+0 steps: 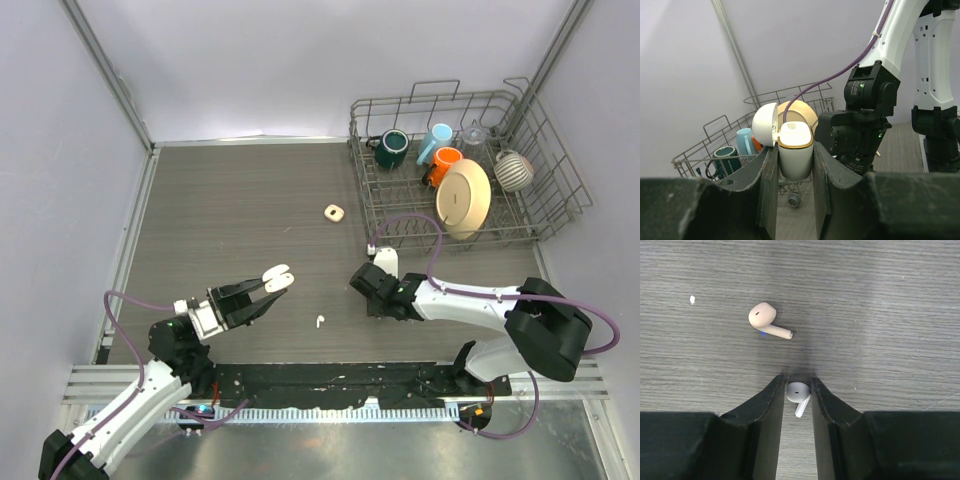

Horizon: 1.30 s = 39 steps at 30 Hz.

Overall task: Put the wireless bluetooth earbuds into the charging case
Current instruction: Pick up the earbud from the center of the board.

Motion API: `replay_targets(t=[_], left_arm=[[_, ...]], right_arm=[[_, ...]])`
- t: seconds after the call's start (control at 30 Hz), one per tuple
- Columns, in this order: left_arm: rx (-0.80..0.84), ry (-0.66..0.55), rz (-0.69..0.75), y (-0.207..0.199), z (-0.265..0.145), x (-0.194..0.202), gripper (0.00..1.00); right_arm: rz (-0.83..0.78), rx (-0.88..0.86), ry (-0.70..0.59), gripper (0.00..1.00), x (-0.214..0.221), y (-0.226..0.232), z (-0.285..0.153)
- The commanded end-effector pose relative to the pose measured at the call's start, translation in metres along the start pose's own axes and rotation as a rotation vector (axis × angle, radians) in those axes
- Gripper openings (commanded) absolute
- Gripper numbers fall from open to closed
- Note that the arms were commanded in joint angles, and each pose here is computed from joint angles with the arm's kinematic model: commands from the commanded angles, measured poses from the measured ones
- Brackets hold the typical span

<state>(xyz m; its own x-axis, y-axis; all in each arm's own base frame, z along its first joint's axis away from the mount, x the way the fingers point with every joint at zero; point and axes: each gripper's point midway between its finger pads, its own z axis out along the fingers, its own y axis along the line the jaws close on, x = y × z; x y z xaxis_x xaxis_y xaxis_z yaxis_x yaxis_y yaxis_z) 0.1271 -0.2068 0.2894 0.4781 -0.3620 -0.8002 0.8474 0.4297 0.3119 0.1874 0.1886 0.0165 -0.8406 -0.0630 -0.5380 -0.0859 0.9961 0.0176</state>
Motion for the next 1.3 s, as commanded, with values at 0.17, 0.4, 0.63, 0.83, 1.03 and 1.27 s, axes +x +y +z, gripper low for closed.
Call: replay_targets(t=[0.17, 0.4, 0.63, 0.83, 1.03, 1.27], left_arm=[[-0.001, -0.009, 0.011, -0.002, -0.002, 0.001, 0.0], [0.001, -0.005, 0.01, -0.002, -0.002, 0.002, 0.0], [-0.001, -0.005, 0.015, -0.001, -0.001, 0.001, 0.0], [-0.038, 0.003, 0.017, 0.006, -0.001, 0.004, 0.0], [-0.05, 0.004, 0.016, 0.01, 0.001, 0.006, 0.0], [-0.027, 0.007, 0.005, 0.008, 0.004, 0.007, 0.0]], right_arm=[[-0.002, 0.008, -0.029, 0.26, -0.007, -0.003, -0.003], [-0.009, -0.003, -0.04, 0.16, -0.01, -0.002, -0.006], [-0.011, -0.062, -0.1, 0.01, -0.028, 0.007, -0.019], [0.038, -0.17, -0.316, 0.01, -0.079, 0.017, -0.066], [0.069, -0.239, -0.638, 0.01, -0.142, 0.026, -0.14], [0.039, -0.351, -0.911, 0.01, -0.19, 0.061, -0.22]])
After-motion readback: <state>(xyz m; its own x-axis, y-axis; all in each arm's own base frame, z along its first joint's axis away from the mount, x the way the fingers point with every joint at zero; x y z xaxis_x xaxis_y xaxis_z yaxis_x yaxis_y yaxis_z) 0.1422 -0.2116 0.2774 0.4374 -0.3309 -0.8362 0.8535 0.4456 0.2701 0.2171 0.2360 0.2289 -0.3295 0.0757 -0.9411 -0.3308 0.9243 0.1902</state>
